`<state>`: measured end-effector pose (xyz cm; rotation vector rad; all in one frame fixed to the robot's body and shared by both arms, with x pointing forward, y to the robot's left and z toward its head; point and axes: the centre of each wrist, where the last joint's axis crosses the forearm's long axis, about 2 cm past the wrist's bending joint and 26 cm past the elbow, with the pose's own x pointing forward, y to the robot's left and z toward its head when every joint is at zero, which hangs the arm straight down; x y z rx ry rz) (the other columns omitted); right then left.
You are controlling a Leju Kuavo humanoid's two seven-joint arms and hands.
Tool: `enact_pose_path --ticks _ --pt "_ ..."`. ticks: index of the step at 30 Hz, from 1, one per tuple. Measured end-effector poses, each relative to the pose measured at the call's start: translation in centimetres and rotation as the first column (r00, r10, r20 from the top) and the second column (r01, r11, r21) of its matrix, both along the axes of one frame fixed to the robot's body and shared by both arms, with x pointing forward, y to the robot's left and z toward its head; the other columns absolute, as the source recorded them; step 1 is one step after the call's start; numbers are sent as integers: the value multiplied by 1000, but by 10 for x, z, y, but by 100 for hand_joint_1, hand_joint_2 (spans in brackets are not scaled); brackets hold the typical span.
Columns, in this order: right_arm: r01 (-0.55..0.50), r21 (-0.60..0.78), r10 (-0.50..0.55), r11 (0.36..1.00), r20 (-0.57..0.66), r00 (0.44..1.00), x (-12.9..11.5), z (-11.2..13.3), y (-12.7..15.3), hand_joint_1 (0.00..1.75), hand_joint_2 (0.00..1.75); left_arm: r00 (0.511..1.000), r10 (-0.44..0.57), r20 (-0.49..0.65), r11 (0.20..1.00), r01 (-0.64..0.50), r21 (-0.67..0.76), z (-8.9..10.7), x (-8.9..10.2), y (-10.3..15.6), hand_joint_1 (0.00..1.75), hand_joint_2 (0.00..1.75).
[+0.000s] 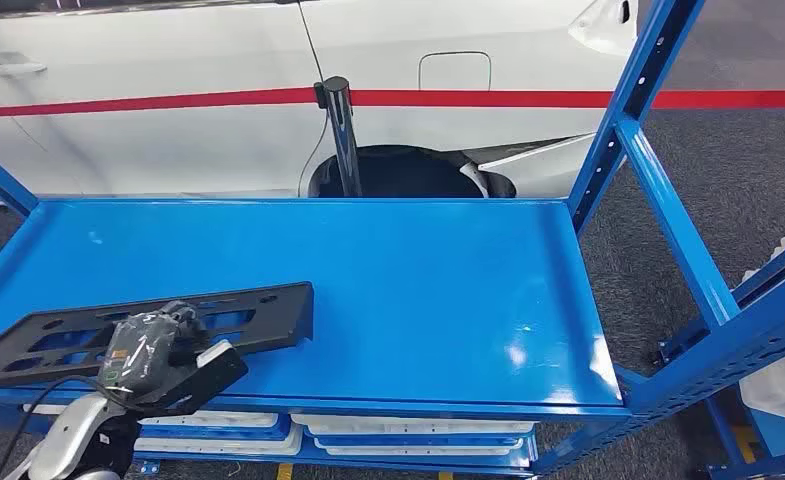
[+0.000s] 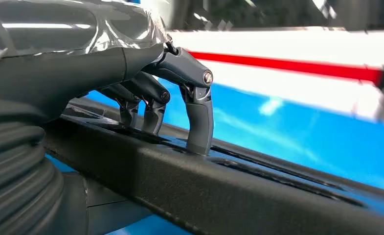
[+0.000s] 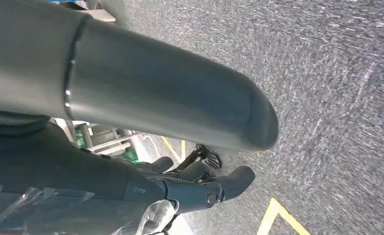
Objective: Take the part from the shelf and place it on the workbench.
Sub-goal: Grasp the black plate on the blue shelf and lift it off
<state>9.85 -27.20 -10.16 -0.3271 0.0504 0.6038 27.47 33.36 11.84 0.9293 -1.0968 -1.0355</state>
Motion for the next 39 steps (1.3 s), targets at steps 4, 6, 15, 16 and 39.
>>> enact_pose_path --ticks 4,6,15,16,39 --pt "2 -4 -2 1000 -1 1000 -2 0 0 0 0 997 28 75 1000 -28 3 11 0 3 175 175" --pt "2 -6 -3 1000 -2 1000 -4 -1 0 0 0 991 43 130 999 -43 -2 19 0 3 175 175" --pt "7 -17 -7 1000 -4 1000 -9 -2 -1 0 0 920 62 386 998 -51 -39 69 -4 1 175 175" --pt "7 -18 -7 1000 -3 1000 -9 -2 -1 0 0 906 59 419 998 -46 -40 76 -5 0 175 175" --pt "61 -12 -61 998 -11 998 -18 -3 3 0 0 595 -15 804 996 83 -43 192 -46 -23 175 175"
